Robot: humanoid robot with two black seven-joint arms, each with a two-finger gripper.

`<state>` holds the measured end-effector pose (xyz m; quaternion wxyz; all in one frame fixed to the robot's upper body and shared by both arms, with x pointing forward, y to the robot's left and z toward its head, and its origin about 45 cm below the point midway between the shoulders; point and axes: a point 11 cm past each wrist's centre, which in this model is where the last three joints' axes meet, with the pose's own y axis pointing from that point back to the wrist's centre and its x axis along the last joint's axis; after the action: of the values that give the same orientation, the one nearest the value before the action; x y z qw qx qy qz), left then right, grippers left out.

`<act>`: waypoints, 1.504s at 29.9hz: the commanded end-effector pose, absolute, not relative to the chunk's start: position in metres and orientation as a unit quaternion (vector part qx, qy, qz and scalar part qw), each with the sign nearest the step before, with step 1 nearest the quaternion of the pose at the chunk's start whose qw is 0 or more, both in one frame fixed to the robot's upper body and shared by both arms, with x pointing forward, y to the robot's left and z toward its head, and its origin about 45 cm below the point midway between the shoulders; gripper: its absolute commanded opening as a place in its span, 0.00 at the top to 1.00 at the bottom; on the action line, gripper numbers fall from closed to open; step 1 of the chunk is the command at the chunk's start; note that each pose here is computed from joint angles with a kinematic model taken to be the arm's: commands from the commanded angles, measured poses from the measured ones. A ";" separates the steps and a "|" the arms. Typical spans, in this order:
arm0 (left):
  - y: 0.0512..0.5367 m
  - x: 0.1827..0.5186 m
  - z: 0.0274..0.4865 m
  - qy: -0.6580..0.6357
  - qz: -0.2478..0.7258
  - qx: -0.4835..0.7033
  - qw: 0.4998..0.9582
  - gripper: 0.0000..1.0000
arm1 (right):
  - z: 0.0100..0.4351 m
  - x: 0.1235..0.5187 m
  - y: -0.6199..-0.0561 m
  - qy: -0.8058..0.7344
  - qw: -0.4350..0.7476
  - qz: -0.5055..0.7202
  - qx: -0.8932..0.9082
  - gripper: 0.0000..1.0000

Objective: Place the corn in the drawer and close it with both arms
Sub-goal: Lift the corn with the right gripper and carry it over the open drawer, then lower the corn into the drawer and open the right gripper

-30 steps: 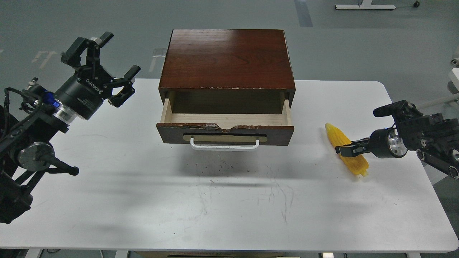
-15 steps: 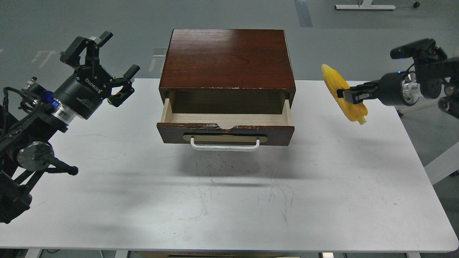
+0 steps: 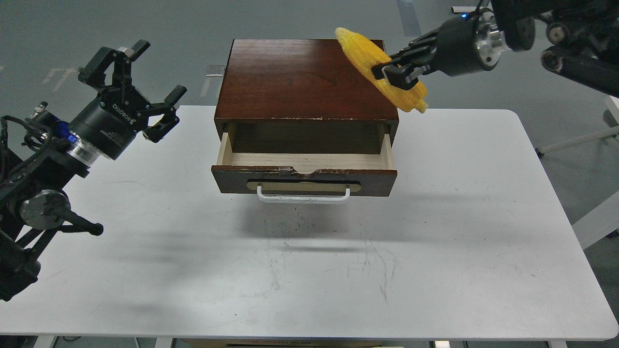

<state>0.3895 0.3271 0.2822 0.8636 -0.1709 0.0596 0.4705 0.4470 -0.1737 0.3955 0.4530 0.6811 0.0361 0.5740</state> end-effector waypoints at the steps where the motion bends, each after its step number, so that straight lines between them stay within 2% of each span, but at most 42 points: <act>1: 0.328 0.389 0.282 0.059 0.471 -0.169 0.864 0.01 | 0.389 0.440 -0.137 0.090 0.454 0.596 0.656 0.96; 7: 0.334 0.388 0.286 0.052 0.473 -0.161 0.865 0.01 | 0.373 0.431 -0.093 0.150 0.433 0.646 0.610 0.97; 20: 0.342 0.388 0.289 0.045 0.478 -0.154 0.864 0.01 | 0.343 0.420 -0.072 0.234 0.419 0.697 0.533 0.96; 28: 0.342 0.388 0.290 0.044 0.478 -0.154 0.864 0.01 | 0.327 0.426 -0.069 0.233 0.423 0.691 0.538 0.90; 30: 0.342 0.388 0.290 0.044 0.479 -0.154 0.863 0.01 | 0.326 0.425 -0.068 0.234 0.422 0.692 0.537 0.84; 31: 0.342 0.387 0.289 0.045 0.479 -0.154 0.863 0.01 | 0.326 0.425 -0.067 0.234 0.421 0.692 0.538 0.76; 35: 0.342 0.387 0.289 0.046 0.478 -0.154 0.863 0.01 | 0.325 0.424 -0.065 0.233 0.418 0.693 0.539 0.58; 39: 0.342 0.387 0.289 0.046 0.478 -0.154 0.863 0.01 | 0.325 0.424 -0.065 0.233 0.418 0.693 0.539 0.45; 43: 0.342 0.387 0.288 0.046 0.479 -0.153 0.863 0.01 | 0.326 0.424 -0.064 0.230 0.415 0.693 0.543 0.27; 45: 0.342 0.387 0.288 0.046 0.478 -0.154 0.864 0.01 | 0.328 0.424 -0.063 0.228 0.414 0.694 0.544 0.22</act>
<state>0.3870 0.3419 0.2882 0.8634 -0.1533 0.0462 0.4784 0.4242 -0.0638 0.3261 0.4158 0.5423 0.2304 0.6928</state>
